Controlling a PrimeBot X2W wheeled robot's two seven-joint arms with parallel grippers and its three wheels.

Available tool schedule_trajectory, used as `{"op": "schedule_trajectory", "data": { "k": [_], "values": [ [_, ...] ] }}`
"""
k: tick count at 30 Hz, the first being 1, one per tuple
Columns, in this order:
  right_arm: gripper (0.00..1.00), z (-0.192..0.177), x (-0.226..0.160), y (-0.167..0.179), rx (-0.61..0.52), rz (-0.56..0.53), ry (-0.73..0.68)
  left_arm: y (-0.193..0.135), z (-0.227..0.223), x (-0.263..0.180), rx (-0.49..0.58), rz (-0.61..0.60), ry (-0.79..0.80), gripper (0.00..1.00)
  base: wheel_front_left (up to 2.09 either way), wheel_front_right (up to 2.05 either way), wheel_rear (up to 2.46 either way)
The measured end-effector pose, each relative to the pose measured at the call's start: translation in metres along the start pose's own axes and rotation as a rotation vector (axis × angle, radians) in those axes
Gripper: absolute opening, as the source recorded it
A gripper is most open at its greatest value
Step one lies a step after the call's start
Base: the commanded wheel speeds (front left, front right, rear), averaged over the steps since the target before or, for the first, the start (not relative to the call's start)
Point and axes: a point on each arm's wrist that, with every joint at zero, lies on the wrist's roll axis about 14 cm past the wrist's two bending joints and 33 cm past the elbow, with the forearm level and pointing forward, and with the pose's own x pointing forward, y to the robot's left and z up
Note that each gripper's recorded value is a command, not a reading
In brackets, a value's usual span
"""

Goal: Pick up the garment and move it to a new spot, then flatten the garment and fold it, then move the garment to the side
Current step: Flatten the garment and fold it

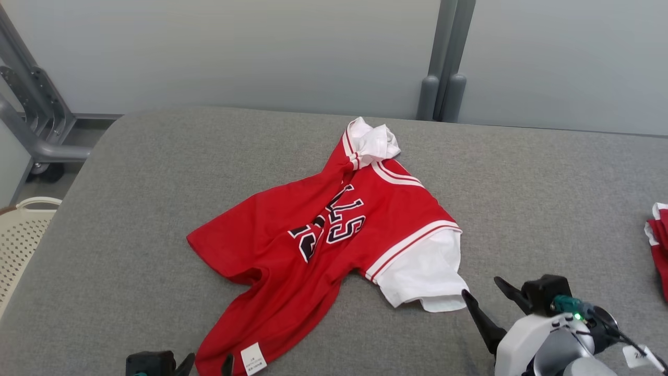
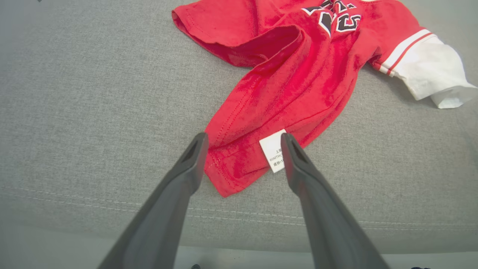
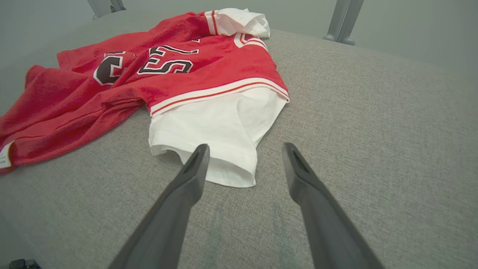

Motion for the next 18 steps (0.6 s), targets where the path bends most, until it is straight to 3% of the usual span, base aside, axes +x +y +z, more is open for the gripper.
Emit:
{"op": "schedule_trajectory", "data": {
  "k": [4, 9, 18],
  "values": [
    [1.0, 0.002, 0.009, -0.01, -0.014, 0.018, 0.099, -0.012, -0.001, -0.002, -0.047, -0.018, 0.052, 1.0, 0.0, 0.0, 0.0],
    [1.0, 0.006, 0.028, -0.023, -0.026, 0.021, 0.182, -0.01, -0.008, 0.004, -0.031, 0.005, 0.107, 1.0, 0.0, 0.0, 0.0],
    [1.0, -0.041, 0.048, -0.013, 0.061, 0.074, 0.382, -0.011, -0.023, 0.022, -0.066, 0.033, 0.175, 1.0, 0.0, 0.0, 0.0]
  ]
}}
